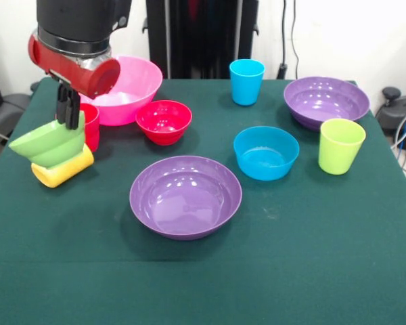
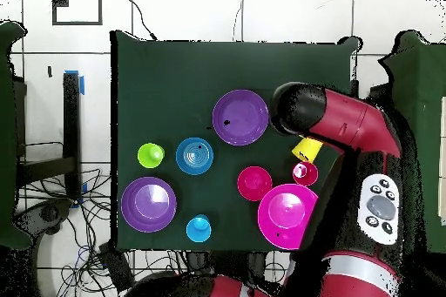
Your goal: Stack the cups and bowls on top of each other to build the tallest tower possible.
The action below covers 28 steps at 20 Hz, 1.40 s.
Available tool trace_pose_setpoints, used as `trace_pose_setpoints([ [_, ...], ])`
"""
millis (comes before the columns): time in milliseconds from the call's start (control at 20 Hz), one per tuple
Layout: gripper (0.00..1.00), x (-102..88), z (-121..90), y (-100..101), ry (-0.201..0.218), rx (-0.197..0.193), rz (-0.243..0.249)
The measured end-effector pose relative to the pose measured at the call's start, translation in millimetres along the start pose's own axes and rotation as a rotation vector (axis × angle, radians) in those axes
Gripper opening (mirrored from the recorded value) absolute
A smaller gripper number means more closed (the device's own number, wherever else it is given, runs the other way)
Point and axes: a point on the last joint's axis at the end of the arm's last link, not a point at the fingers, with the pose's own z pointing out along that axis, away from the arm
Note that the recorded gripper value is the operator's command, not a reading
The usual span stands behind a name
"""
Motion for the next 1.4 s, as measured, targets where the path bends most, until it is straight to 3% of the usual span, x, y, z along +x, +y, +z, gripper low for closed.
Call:
trace_pose_setpoints([
  [400,0.00,-1.0,0,-9,-0.003,0.017,0.006],
  [650,0.00,0.4,-2,0,-0.008,0.017,-0.006],
  [850,0.00,-1.8,-8,16,-0.017,0.011,-0.025],
  [900,0.00,-3.3,-15,31,-0.012,0.009,-0.039],
  [1400,0.00,-3.8,-41,82,0.039,0.002,-0.080],
])
